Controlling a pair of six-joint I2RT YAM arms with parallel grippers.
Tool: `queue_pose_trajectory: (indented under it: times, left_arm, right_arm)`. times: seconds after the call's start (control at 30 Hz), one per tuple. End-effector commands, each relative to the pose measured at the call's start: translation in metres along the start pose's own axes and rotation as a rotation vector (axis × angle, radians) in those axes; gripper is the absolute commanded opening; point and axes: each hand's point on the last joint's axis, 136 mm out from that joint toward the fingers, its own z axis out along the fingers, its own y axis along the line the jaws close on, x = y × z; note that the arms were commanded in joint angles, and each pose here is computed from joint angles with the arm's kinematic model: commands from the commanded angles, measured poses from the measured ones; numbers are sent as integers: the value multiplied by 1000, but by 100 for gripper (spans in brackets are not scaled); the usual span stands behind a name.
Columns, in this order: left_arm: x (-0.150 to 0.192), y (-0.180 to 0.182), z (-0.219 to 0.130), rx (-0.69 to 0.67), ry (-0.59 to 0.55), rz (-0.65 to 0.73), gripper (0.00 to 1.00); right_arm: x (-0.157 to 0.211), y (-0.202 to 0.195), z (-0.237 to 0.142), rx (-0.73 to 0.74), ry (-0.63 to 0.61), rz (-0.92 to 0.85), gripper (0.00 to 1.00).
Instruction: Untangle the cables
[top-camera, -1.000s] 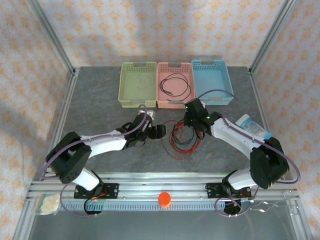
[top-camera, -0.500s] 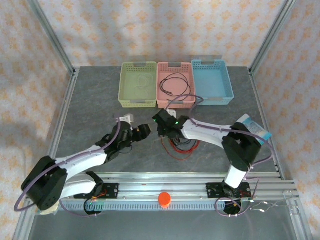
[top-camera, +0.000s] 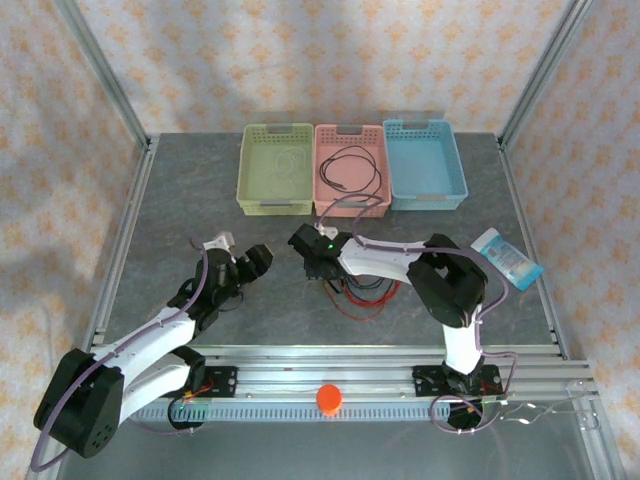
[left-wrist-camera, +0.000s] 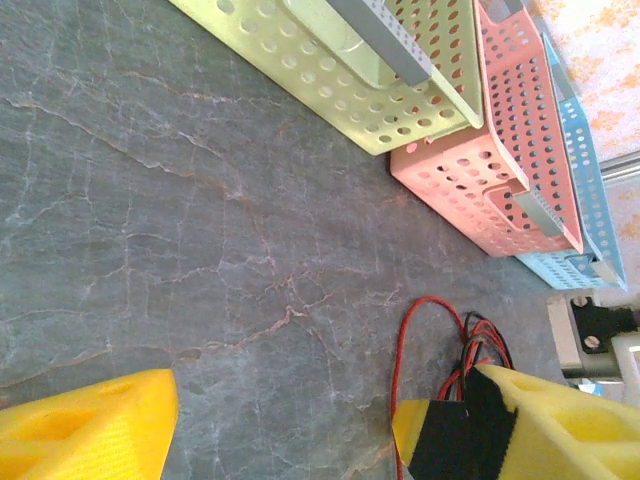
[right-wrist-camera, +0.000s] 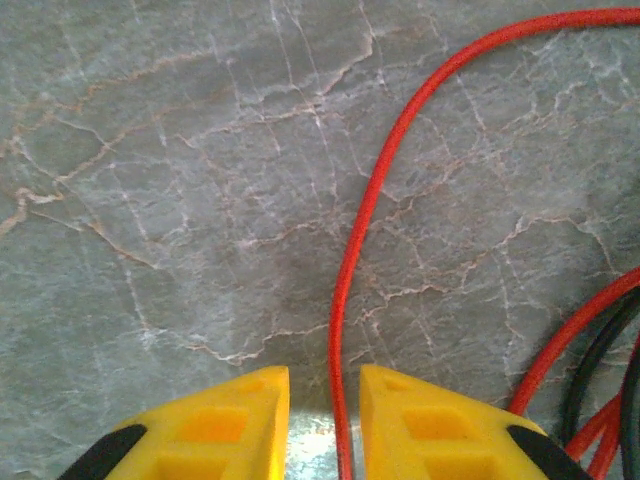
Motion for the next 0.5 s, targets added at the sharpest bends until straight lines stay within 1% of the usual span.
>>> queue_pose_trajectory:
  times: [0.0,0.27,0.33,0.47]
  left_arm:
    - [3,2,2,9,13,-14,77]
    - [1,-6,6,29,20,1,77]
    - [0,-8,7,35,21,7,77]
    - [-1,-11,9,36,25,24,77]
  right_arm:
    - [0,-3,3,44,1,-18,25]
    - [12,-12,22,100,48,-45,25]
    - [17,-14,27,118,66,-57,23]
    - [23,-14,32,116,91,-61,15]
